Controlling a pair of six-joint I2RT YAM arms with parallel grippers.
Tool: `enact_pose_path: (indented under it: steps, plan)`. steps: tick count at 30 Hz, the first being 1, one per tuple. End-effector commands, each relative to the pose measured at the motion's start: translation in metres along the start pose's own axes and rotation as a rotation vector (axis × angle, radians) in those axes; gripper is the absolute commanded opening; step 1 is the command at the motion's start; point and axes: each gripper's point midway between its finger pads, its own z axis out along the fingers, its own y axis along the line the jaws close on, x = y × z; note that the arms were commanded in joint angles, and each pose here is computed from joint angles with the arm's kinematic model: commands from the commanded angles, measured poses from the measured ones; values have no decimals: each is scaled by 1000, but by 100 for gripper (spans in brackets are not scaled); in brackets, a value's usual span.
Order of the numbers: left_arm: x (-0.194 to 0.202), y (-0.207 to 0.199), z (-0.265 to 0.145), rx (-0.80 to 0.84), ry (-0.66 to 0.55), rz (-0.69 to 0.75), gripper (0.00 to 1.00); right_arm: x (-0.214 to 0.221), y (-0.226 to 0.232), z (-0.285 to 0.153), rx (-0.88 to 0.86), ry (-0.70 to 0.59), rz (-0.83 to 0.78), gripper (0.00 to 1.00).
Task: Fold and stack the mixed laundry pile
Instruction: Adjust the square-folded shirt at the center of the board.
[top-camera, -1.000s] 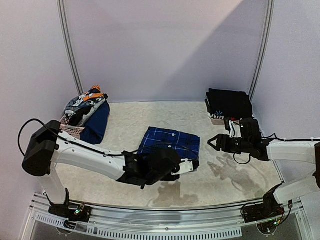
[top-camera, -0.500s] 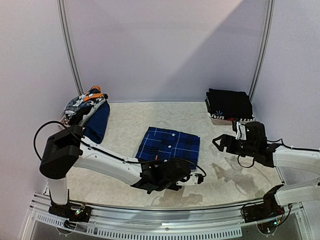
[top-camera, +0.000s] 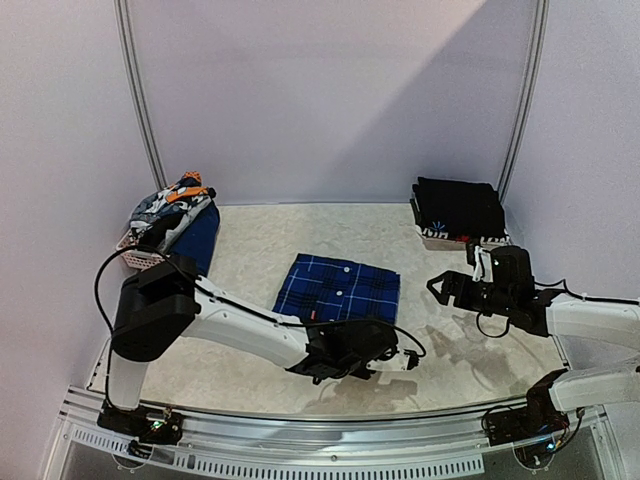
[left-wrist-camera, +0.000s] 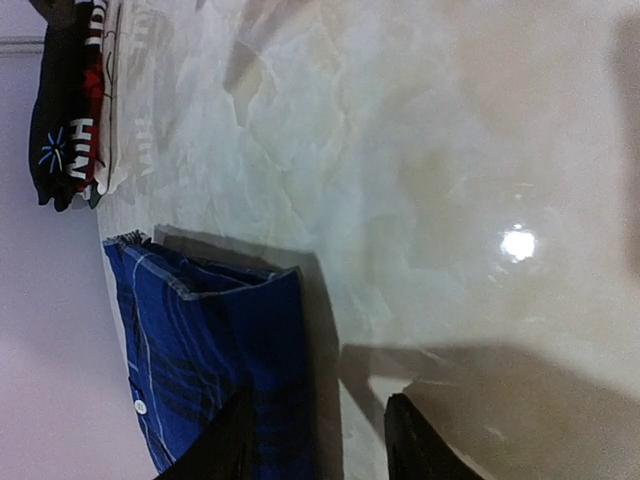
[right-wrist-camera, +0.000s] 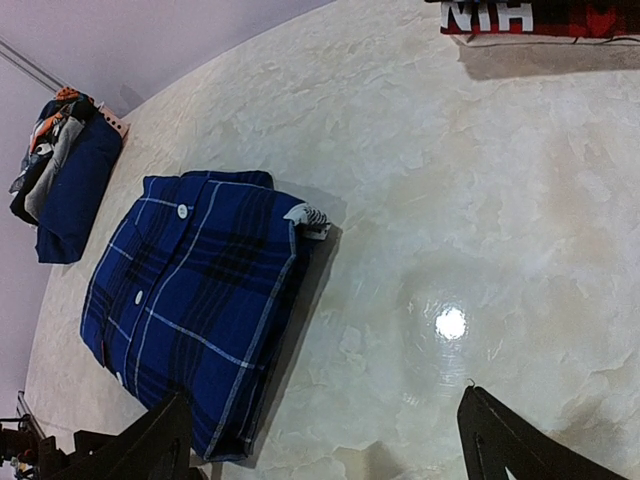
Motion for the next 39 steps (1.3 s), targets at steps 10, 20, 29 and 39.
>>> enact_pose_path:
  steps: [10,20,29,39]
  plan:
    - [7,13,30,16,-13,13,35,1,-9,-1,34,-10,-18,94]
    - [-6,18,41,-9,-46,23,28,3,-11,1,41,0,-17,94]
    - [-11,32,37,-92,-48,26,42,2,-9,3,35,4,-17,94]
    - [-15,35,40,-162,-36,48,51,4,-10,4,33,12,-10,94]
